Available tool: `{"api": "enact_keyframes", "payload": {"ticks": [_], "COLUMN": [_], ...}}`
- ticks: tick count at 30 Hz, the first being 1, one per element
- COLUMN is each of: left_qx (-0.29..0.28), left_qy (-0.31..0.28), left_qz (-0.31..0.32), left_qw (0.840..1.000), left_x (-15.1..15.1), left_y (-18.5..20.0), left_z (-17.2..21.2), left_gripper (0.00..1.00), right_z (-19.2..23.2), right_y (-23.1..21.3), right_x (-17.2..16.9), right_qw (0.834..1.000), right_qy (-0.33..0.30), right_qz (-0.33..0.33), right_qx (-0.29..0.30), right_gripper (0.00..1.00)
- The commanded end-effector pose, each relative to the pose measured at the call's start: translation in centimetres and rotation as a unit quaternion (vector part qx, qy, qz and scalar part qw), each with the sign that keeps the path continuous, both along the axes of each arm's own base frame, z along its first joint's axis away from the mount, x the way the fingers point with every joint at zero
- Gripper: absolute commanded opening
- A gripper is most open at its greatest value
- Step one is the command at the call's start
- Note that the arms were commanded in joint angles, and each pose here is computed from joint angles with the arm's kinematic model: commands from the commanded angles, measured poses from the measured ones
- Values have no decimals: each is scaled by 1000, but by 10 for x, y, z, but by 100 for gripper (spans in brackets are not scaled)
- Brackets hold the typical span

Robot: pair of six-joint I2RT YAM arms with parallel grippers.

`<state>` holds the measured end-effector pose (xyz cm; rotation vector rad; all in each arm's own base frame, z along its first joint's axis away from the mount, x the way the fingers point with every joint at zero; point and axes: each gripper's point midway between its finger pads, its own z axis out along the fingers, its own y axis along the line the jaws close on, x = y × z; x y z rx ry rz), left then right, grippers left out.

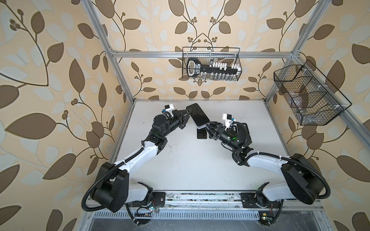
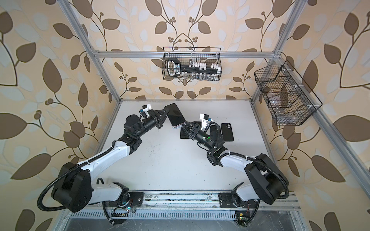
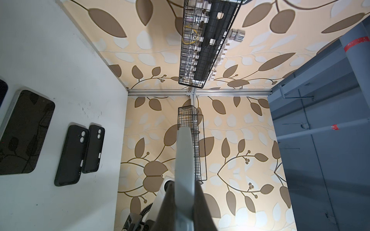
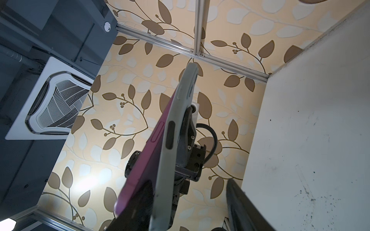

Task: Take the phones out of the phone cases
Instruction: 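Close the right gripper on the light blue case edge while left holds phone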

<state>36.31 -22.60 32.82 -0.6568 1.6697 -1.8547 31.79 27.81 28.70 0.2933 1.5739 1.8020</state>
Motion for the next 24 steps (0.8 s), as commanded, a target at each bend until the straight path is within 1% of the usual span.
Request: {"api": "enact_keyframes", "payload": {"ticks": [1, 4, 10, 12, 19, 24], "left_qx": [-2, -1, 3, 3, 4, 11], "left_qy": [-71, -72, -69, -68, -67, -67], "left_qz": [-25, -24, -19, -18, -7, 0], "left_qw": [997, 997, 997, 998, 998, 998], "left_x": [-12, -11, -9, -8, -5, -3], "left_y": [-6, -6, -5, -4, 1, 3], "left_z": [36, 36, 31, 29, 28, 27], "left_gripper": [0, 0, 0, 0, 0, 0], "right_z": [33, 35, 37, 39, 40, 40], "right_y": [-5, -6, -1, 0, 0, 3], "right_x": [0, 2, 5, 5, 2, 0], "right_qw": [998, 998, 998, 998, 998, 998], "right_qy": [-35, -35, -35, -37, -37, -35], "right_qz": [-2, -2, 7, 12, 17, 26], "right_qx": [47, 49, 50, 51, 52, 52], "right_gripper": [55, 53, 45, 40, 30, 26]}}
